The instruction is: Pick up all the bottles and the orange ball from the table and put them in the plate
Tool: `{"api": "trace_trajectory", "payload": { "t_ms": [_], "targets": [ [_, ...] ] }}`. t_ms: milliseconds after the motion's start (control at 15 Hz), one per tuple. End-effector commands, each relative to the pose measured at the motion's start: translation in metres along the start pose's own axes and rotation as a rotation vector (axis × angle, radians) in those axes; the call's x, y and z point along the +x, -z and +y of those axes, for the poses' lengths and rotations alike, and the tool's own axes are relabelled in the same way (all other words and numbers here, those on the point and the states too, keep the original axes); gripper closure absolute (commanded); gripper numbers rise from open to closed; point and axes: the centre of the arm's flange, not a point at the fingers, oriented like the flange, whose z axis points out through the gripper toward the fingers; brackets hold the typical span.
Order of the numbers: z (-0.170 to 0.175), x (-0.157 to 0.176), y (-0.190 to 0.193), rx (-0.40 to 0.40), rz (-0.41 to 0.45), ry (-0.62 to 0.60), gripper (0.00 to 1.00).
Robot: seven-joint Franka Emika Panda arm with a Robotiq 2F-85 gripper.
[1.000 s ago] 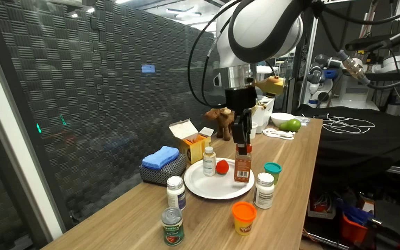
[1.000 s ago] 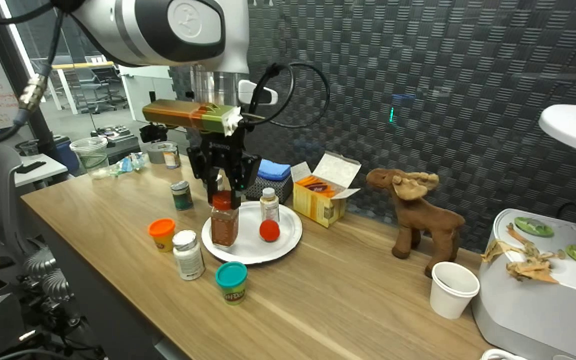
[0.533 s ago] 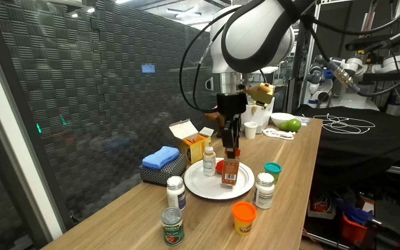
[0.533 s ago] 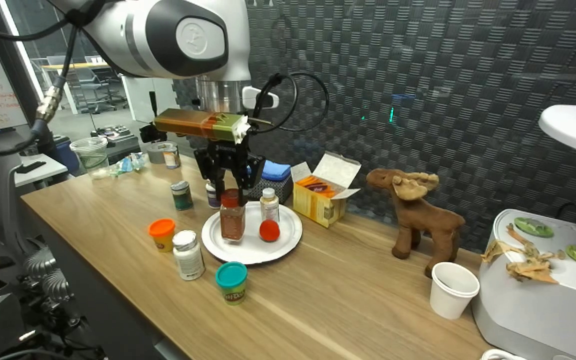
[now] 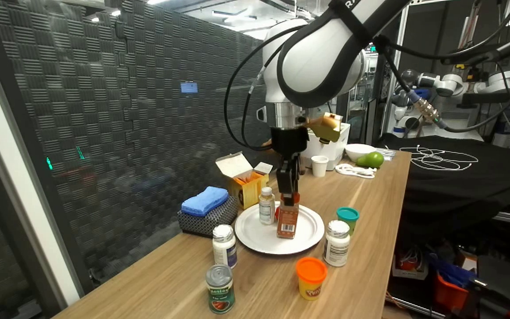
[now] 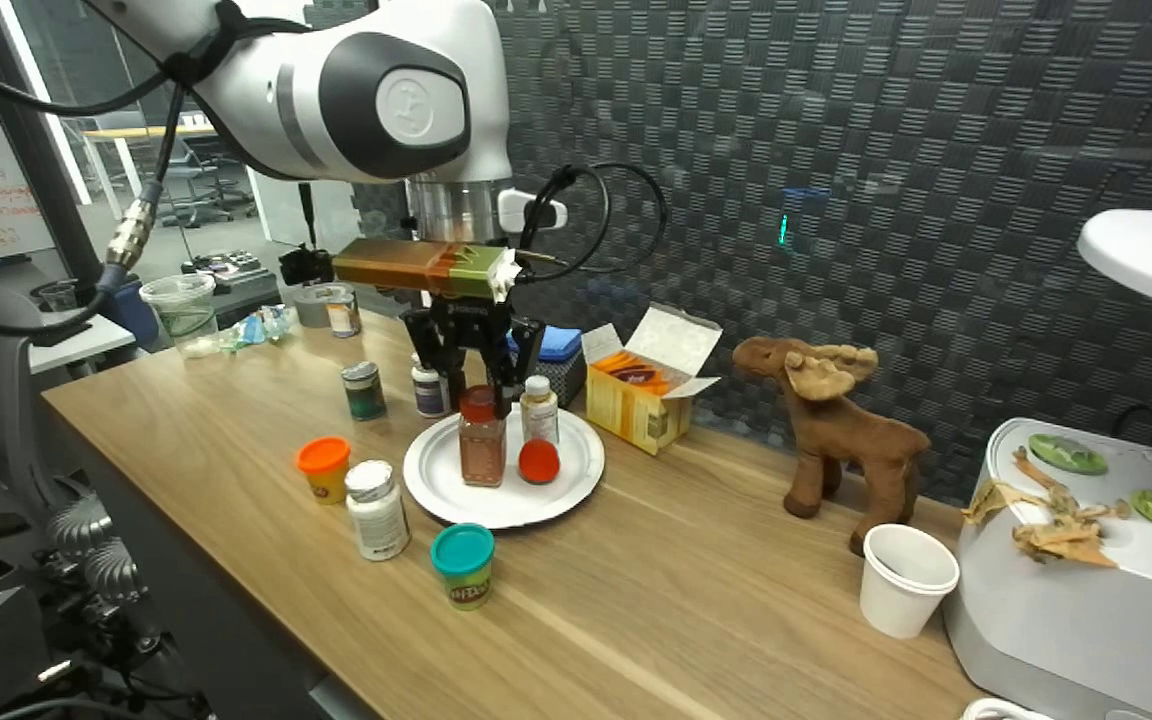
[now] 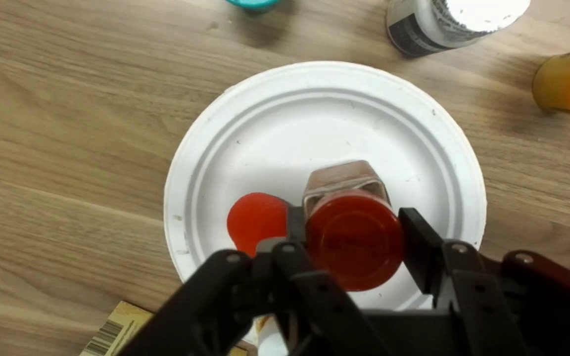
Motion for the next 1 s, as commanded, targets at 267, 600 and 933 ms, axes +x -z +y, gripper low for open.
{"api": "trace_trajectory", "payload": {
  "t_ms": [267, 600, 933],
  "targets": [
    [0.0119, 0.0148, 0.0025, -0.107, 0.030, 0.077, 0.75],
    [0.0088, 0.0144, 0.0002, -0.103, 0.021, 0.091, 0.75],
    [0.0081, 0.0185, -0.0015, -0.111, 0.030, 0.089, 0.75]
  ]
}}
